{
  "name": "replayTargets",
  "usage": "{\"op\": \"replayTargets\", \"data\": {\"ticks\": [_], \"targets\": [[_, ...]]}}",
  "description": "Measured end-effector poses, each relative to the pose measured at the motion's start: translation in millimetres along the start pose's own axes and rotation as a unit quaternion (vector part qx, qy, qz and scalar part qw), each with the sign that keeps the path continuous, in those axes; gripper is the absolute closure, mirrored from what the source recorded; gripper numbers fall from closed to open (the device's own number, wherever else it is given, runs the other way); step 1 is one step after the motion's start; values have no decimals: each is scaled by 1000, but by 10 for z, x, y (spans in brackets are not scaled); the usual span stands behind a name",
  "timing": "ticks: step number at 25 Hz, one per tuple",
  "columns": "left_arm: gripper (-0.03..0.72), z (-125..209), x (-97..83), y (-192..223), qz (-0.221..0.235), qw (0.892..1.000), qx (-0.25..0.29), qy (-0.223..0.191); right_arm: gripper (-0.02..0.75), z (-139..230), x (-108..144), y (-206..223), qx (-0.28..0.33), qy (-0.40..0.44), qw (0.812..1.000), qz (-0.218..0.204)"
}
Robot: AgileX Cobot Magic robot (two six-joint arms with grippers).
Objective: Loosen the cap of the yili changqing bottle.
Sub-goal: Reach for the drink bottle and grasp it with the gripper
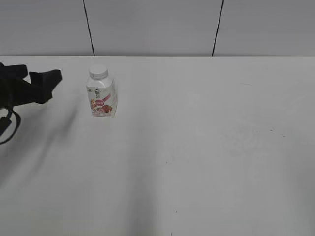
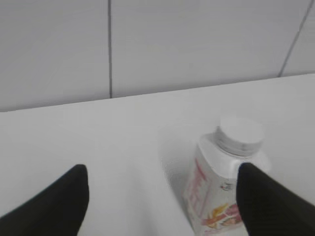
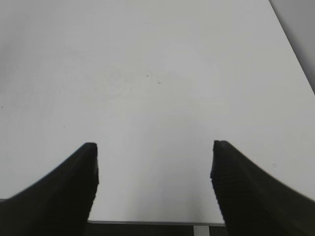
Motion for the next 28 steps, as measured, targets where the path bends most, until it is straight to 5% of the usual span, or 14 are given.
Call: {"op": "replayTargets", "data": {"ticks": [8,16,28], "targets": [[127,391,-55,156,122,992,14,41,174,0,0,0,0,0,1000,0],[127,507,24,418,271,959,47,74,174,0,0,0,0,0,1000,0],[127,628,256,1039,376,920,64,88,174,0,0,0,0,0,1000,0]]}}
Point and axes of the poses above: a point on each arm's last joint axis where the gripper is mounted, y pointing out along that axis toward the gripper, x along the wrist's bending axis when the last joint is at zero, z = x × y, the point moved 7 cm from there along y, pointing out along that axis toward the gripper
